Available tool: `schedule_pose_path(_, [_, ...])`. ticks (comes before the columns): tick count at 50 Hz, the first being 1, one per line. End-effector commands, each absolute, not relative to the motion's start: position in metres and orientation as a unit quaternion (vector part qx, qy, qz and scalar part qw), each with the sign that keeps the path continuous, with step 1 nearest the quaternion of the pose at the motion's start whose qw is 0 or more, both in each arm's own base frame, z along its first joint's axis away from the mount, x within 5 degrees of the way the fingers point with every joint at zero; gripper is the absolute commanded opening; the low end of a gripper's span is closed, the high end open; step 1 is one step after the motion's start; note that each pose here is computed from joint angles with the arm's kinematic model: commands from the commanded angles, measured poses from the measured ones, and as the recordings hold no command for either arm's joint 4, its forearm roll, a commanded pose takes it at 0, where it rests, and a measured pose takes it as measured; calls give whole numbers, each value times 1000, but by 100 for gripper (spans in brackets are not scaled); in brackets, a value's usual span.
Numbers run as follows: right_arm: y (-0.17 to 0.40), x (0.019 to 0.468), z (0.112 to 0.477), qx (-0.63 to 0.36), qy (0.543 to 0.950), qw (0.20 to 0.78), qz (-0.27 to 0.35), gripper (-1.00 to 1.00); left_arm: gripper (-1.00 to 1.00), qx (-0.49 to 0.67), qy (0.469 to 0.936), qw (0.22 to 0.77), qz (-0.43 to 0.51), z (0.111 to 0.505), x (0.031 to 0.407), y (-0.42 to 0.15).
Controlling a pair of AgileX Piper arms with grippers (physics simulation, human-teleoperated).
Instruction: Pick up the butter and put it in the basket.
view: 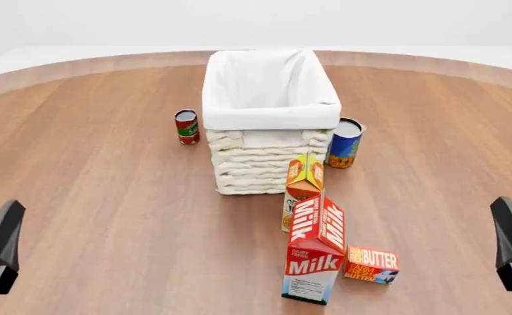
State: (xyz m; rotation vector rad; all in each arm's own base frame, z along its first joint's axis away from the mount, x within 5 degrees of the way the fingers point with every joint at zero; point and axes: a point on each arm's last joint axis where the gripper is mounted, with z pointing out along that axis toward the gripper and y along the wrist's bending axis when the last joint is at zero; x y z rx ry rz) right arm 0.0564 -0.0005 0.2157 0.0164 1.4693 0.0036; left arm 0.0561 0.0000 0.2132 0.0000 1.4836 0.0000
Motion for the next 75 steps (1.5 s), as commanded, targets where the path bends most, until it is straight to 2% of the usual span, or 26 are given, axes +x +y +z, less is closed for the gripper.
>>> schedule_pose_path(1, [2, 61, 227, -26, 675, 737, -9, 100, 100, 0, 676, 737, 0, 213, 56, 0])
schedule_pose_path(6, [3, 59, 253, -63, 661, 748, -30, 100, 100, 0, 676, 737, 0, 213, 56, 0])
schedule_pose_path(10, [5, 54, 271, -84, 650, 755, -22, 100, 100, 0, 676, 737, 0, 213, 56, 0])
schedule_pose_path(13, [12, 56, 283, -147, 652, 744, -4, 100, 100, 0, 676, 737, 0, 213, 56, 0])
schedule_pose_path(15, [21, 74, 281, -218, 671, 708, -28, 100, 100, 0, 676, 737, 0, 213, 56, 0])
schedule_pose_path(20, [39, 89, 290, -324, 699, 638, -9, 100, 100, 0, 676, 737, 0, 213, 56, 0])
schedule_pose_path(24, [46, 97, 312, -366, 722, 587, -14, 100, 100, 0, 676, 737, 0, 213, 56, 0])
schedule_pose_path(29, [52, 97, 337, -413, 731, 544, -12, 100, 100, 0, 676, 737, 0, 213, 56, 0])
schedule_pose_path(31, [59, 94, 356, -436, 734, 521, 13, 100, 100, 0, 676, 737, 0, 213, 56, 0])
schedule_pose_path(38, [64, 97, 343, -552, 725, 411, -28, 100, 100, 0, 676, 737, 0, 213, 56, 0])
schedule_pose_path(40, [65, 89, 339, -590, 709, 386, -25, 100, 100, 0, 676, 737, 0, 213, 56, 0])
schedule_pose_path(42, [67, 72, 338, -649, 671, 358, -6, 100, 100, 0, 676, 737, 0, 213, 56, 0])
schedule_pose_path(43, [71, 68, 342, -656, 672, 342, 12, 100, 100, 0, 676, 737, 0, 213, 56, 0])
schedule_pose_path(45, [69, 79, 330, -655, 695, 297, -13, 100, 100, 0, 676, 737, 0, 213, 56, 0])
schedule_pose_path(52, [55, 99, 301, -664, 717, 204, -50, 100, 100, 0, 676, 737, 0, 213, 56, 0])
schedule_pose_path(57, [57, 116, 304, -661, 722, 196, -58, 100, 100, 0, 676, 737, 0, 213, 56, 0])
schedule_pose_path(63, [43, 125, 286, -669, 721, 165, -73, 100, 100, 0, 676, 737, 0, 213, 56, 0])
schedule_pose_path(75, [61, 140, 271, -673, 721, 157, -56, 100, 100, 0, 676, 737, 0, 213, 56, 0])
